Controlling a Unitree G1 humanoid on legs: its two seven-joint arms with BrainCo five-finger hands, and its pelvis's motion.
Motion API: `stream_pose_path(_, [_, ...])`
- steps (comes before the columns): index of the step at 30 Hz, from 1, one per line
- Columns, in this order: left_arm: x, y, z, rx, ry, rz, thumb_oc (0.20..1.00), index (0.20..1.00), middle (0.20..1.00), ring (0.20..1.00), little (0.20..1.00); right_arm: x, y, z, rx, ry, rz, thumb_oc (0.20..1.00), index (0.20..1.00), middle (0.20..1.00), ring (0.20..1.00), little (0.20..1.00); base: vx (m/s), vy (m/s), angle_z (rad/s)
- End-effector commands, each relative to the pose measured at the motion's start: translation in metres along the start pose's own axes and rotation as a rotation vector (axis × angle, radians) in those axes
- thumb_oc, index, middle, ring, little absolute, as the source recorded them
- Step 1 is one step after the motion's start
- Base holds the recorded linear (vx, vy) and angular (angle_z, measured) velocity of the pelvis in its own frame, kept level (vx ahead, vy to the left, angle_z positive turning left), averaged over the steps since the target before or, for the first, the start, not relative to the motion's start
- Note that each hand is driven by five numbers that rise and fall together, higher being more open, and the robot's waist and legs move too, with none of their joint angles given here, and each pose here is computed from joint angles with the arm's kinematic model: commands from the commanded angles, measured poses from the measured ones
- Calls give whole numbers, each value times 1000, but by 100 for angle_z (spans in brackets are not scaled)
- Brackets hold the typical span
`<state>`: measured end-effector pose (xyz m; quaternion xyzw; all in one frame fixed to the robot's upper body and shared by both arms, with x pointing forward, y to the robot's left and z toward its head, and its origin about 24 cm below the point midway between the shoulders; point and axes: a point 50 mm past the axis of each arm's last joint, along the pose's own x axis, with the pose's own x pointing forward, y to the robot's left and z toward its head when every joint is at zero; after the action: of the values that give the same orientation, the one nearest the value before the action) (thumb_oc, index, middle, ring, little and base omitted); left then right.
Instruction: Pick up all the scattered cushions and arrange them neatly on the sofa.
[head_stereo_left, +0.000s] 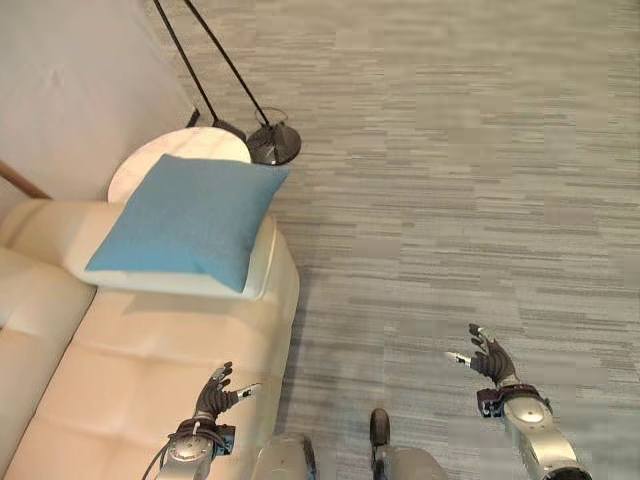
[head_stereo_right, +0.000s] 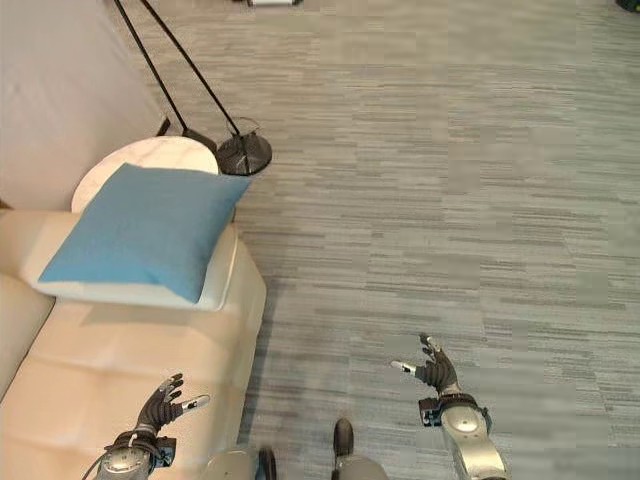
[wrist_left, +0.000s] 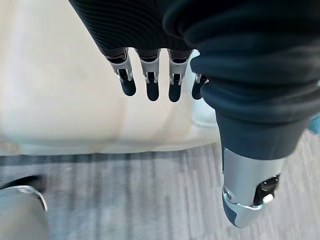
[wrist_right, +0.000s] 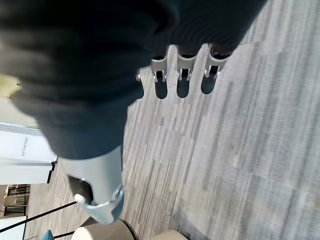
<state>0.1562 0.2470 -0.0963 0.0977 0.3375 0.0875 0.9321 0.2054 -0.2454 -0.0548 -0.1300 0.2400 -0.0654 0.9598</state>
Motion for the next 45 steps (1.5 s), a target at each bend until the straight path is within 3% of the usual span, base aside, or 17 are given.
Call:
stream_pose_path(1, [-3, 12, 3, -35, -34, 69, 1000, 1000, 1000, 1000, 1000, -2, -21, 5, -1, -42, -76, 1000, 1000, 1000, 1000, 1000, 435, 14, 14])
stream_pose_path(8, [-14, 31, -26, -127, 73, 199, 1000, 1000, 1000, 1000, 1000, -7, -4, -7, 12, 4, -26, 1000, 1000, 1000, 1000, 1000, 373, 86, 2])
stream_pose_path(21, [-12, 28, -26, -130, 77, 193, 1000, 1000, 1000, 1000, 1000, -1, 4, 9, -18, -51, 32, 1000, 1000, 1000, 1000, 1000, 308, -4, 31])
stream_pose_path(38, [1, 17, -10, -88, 40, 116, 1000, 1000, 1000, 1000, 1000, -11, -30, -20, 3, 60, -82, 1000, 1000, 1000, 1000, 1000, 215, -228, 107])
stream_pose_path(45, [1, 26, -6, -56, 23, 131, 1000, 1000, 1000, 1000, 1000, -6, -46, 0, -64, -13, -123, 1000, 1000, 1000, 1000, 1000, 115, -39, 50])
